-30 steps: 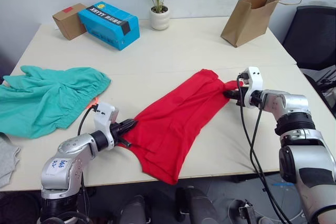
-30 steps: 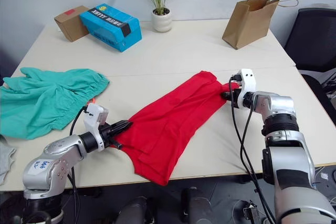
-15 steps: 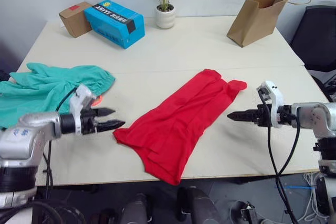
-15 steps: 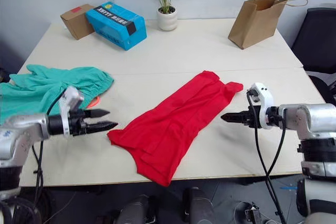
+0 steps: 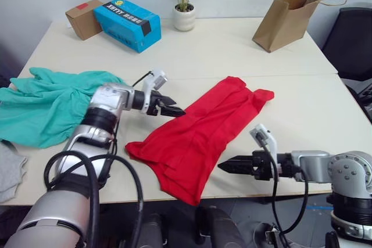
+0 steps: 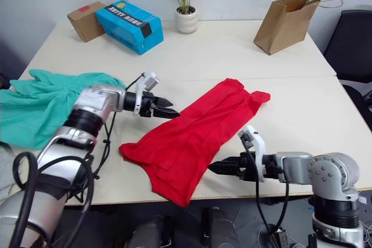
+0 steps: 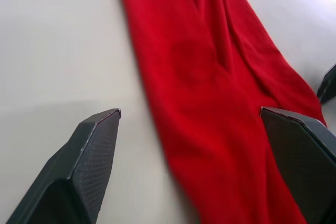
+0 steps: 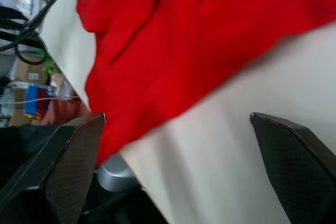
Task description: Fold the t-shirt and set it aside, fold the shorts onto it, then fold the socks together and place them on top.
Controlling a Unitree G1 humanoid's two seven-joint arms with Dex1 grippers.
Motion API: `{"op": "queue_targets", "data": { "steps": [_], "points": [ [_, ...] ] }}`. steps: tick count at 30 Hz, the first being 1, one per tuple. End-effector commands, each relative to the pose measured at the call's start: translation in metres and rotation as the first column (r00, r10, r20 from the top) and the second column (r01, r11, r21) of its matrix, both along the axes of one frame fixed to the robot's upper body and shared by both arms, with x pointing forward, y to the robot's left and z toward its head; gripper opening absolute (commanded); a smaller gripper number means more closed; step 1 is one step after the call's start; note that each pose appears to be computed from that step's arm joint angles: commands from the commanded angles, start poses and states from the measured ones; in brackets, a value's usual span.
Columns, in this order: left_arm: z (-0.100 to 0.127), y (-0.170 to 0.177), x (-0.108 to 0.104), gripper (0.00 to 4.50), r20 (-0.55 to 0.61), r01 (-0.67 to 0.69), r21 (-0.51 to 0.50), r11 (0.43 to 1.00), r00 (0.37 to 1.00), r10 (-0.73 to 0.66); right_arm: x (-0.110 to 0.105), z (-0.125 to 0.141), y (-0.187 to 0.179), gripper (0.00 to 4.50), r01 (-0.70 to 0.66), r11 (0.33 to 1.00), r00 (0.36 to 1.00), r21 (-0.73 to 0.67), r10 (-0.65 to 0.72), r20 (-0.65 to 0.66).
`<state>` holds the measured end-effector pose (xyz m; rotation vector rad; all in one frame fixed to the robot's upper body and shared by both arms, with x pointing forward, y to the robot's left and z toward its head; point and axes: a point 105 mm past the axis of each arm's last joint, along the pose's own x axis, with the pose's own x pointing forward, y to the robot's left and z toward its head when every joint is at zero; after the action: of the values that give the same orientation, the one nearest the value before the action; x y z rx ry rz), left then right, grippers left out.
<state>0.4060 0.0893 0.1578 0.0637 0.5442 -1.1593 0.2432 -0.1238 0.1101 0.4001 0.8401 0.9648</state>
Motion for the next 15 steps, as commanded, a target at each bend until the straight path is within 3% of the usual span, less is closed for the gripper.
{"op": "queue_targets", "data": {
  "steps": [1,9,13,15],
  "points": [
    [0.003,-0.009,0.011,4.46,0.048,-0.016,0.043,0.999,0.999,0.014,-0.010,-0.001,0.011,4.50,-0.035,0.999,0.999,0.021,0.035,-0.036],
    [-0.016,-0.032,0.015,4.46,0.049,-0.054,0.078,0.995,0.998,0.050,-0.013,-0.010,0.048,4.50,-0.017,0.999,0.998,0.047,0.020,-0.065],
    [-0.017,-0.040,0.014,4.46,0.011,-0.074,0.007,0.997,0.997,0.074,-0.010,-0.012,0.058,4.50,0.009,0.999,0.997,0.037,-0.007,-0.072],
    [-0.021,-0.044,0.011,4.06,-0.008,-0.058,0.004,0.998,0.998,0.058,-0.008,-0.012,0.061,4.13,0.021,0.999,0.997,0.034,-0.018,-0.077]
  ]
}}
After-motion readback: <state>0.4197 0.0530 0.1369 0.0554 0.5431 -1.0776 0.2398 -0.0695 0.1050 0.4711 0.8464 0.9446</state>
